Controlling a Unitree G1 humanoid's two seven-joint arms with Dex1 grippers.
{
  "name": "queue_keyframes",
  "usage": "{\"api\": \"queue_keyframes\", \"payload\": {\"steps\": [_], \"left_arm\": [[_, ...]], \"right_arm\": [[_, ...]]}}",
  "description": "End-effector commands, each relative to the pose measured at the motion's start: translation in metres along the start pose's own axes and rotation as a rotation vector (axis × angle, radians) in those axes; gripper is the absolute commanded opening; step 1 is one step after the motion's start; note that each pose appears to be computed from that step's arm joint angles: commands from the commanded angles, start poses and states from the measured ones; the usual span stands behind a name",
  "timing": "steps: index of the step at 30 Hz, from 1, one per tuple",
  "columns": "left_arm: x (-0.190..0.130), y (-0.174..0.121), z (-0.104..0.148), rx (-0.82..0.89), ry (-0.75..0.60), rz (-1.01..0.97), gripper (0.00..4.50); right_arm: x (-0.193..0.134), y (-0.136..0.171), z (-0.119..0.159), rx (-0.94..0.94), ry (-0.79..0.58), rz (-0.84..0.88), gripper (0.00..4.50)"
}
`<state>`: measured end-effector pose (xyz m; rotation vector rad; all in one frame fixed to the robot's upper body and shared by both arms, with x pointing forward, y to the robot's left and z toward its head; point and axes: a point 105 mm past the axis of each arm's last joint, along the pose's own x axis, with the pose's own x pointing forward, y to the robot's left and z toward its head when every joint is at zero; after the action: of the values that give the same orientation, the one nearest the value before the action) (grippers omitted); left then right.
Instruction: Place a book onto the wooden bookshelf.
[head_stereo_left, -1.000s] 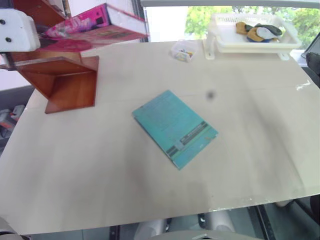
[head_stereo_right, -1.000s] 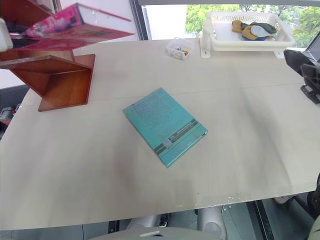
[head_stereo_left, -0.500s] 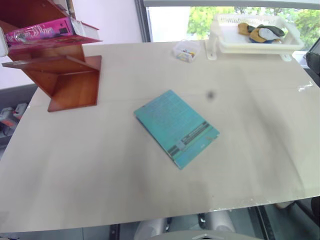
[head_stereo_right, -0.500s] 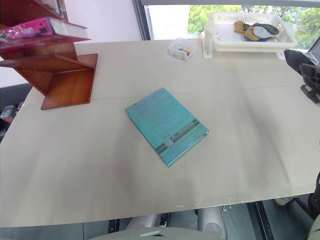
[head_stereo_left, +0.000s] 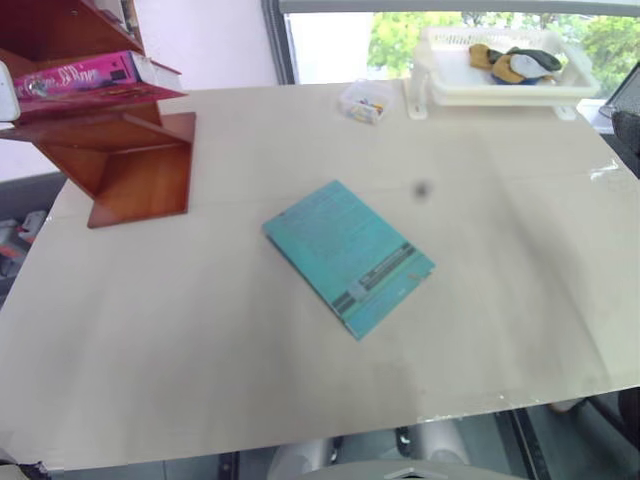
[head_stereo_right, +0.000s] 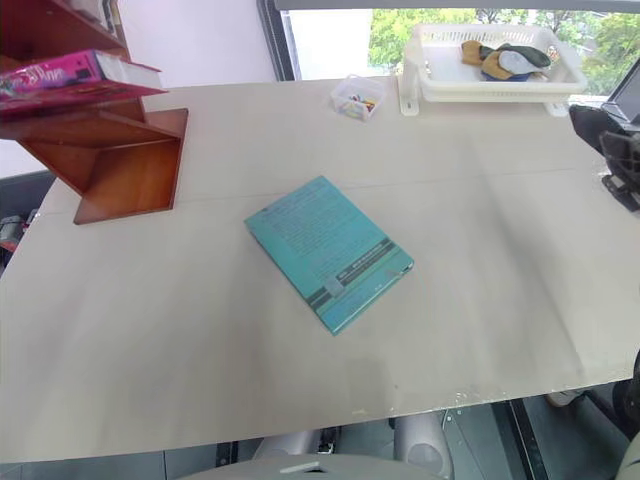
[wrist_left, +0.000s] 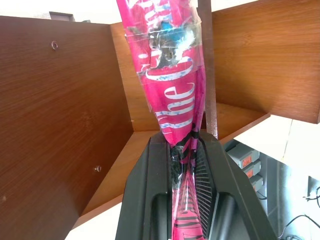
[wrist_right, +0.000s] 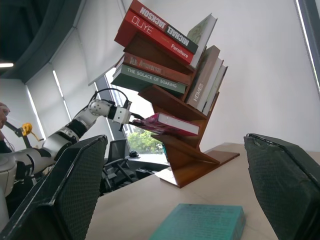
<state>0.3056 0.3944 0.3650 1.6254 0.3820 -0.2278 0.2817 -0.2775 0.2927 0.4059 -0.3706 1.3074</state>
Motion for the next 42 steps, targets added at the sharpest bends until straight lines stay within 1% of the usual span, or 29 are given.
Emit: {"api": "queue_keyframes", "payload": {"steps": [1,3,4,5,7,10,14,16,17,20,22,23,25,27,29,30,31,34,36,37,39,42], "left_arm": [[-0.016,0.013,-0.01,-0.032,0.03,0.068,0.16],[-0.016,0.012,-0.012,-0.047,0.037,0.054,1.16],[-0.016,0.012,-0.012,-0.048,0.039,0.052,1.45],[-0.016,0.012,-0.012,-0.046,0.041,0.053,1.94],[-0.018,0.012,-0.017,-0.037,0.069,0.06,3.08],[-0.021,0.009,-0.025,-0.042,0.112,0.05,4.03],[-0.025,0.008,-0.029,-0.059,0.118,0.05,4.03],[-0.028,0.009,-0.029,-0.077,0.102,0.063,4.03],[-0.029,0.009,-0.026,-0.101,0.072,0.067,4.03],[-0.033,0.015,-0.009,-0.216,-0.104,0.096,4.03],[-0.037,0.014,0.011,-0.296,-0.266,0.079,4.03],[-0.039,0.012,0.026,-0.337,-0.366,0.062,4.03],[-0.044,0.006,0.057,-0.421,-0.555,0.018,4.03],[-0.05,-0.003,0.081,-0.509,-0.681,-0.017,4.03],[-0.049,-0.024,0.101,-0.62,-0.763,-0.05,4.03],[-0.046,-0.04,0.109,-0.677,-0.774,-0.074,4.03],[-0.04,-0.062,0.114,-0.735,-0.746,-0.114,4.03],[-0.022,-0.117,0.117,-0.93,-0.635,-0.198,4.03],[-0.013,-0.163,0.12,-1.0,-0.542,-0.277,4.03],[-0.01,-0.181,0.12,-1.029,-0.505,-0.308,4.03],[-0.007,-0.201,0.123,-1.096,-0.48,-0.338,4.03],[-0.002,-0.218,0.126,-1.148,-0.466,-0.351,4.03]], "right_arm": [[0.002,0.016,0.015,-0.071,0.004,0.082,4.5],[0.001,0.016,0.015,-0.072,0.004,0.08,4.5],[0.001,0.016,0.015,-0.071,0.004,0.079,4.5],[0.001,0.016,0.015,-0.071,0.004,0.078,4.5],[0.0,0.016,0.015,-0.071,0.004,0.077,4.5],[0.0,0.015,0.014,-0.071,0.003,0.075,4.5],[0.001,0.014,0.014,-0.071,0.001,0.075,4.5],[0.001,0.014,0.014,-0.072,0.001,0.074,4.5],[0.0,0.014,0.014,-0.071,0.0,0.072,4.5],[-0.001,0.014,0.014,-0.067,0.006,0.066,4.5],[-0.005,0.015,0.014,-0.066,0.015,0.047,4.5],[-0.008,0.015,0.013,-0.067,0.022,0.035,4.5],[-0.013,0.014,0.01,-0.066,0.049,0.005,4.5],[-0.018,0.014,0.006,-0.063,0.079,-0.021,4.5],[-0.026,0.013,-0.003,-0.059,0.14,-0.069,4.5],[-0.033,0.011,-0.01,-0.057,0.181,-0.102,4.5],[-0.04,0.01,-0.016,-0.06,0.219,-0.136,4.5],[-0.056,0.011,-0.026,-0.06,0.268,-0.201,4.5],[-0.074,0.01,-0.042,-0.061,0.368,-0.271,4.5],[-0.083,0.011,-0.051,-0.054,0.428,-0.3,4.5],[-0.097,0.014,-0.065,-0.05,0.518,-0.34,4.5],[-0.111,0.016,-0.074,-0.058,0.577,-0.39,4.5]]}}
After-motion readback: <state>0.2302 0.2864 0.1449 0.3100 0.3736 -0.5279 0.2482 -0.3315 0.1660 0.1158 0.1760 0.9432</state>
